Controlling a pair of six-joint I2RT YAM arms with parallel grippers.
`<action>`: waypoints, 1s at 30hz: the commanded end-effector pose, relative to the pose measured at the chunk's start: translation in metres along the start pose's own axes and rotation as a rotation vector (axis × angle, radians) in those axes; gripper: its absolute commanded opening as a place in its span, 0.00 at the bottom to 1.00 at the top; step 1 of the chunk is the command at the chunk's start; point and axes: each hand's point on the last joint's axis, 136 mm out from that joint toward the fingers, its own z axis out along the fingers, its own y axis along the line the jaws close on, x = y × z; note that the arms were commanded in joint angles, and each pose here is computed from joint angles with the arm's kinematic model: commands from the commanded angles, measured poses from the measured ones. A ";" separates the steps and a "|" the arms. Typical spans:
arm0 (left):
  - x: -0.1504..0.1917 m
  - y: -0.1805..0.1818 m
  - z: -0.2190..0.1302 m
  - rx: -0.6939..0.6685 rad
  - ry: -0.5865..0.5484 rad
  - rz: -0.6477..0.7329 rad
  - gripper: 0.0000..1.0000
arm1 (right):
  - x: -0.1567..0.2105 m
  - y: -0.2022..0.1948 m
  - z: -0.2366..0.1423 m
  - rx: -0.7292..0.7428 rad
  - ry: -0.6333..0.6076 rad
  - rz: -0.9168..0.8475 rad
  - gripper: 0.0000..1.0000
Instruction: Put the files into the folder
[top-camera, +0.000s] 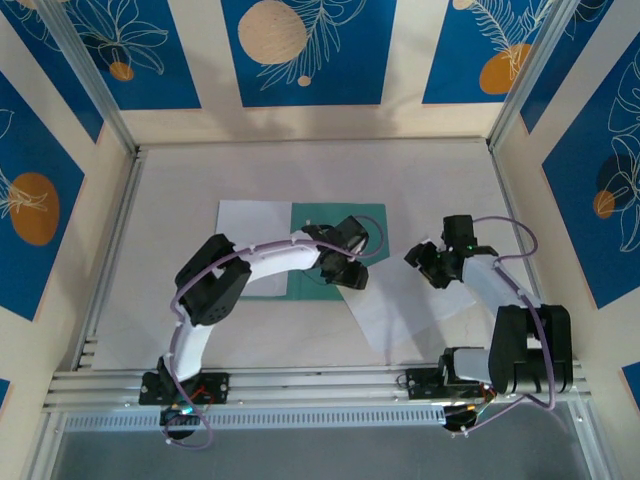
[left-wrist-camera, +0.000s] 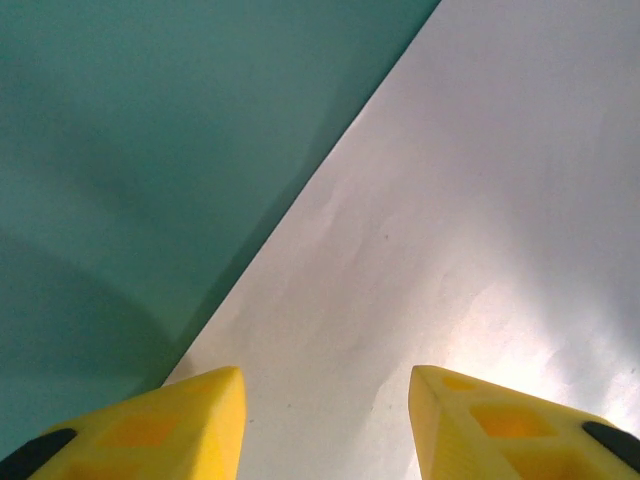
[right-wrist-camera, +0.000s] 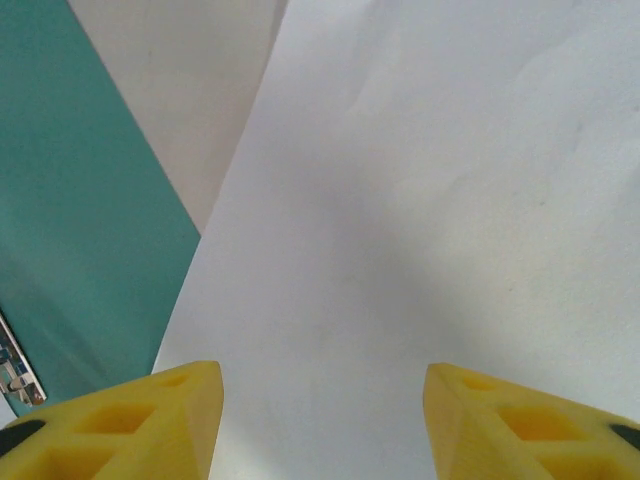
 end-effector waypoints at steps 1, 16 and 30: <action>0.004 -0.008 0.000 0.013 0.020 -0.011 0.46 | -0.001 0.001 0.007 -0.015 0.042 0.008 0.56; 0.033 -0.002 0.001 0.006 0.070 -0.063 0.47 | -0.037 0.018 0.038 -0.025 0.059 0.006 0.53; 0.037 -0.008 -0.004 0.023 0.068 -0.076 0.47 | -0.047 0.038 0.060 -0.017 0.098 -0.034 0.51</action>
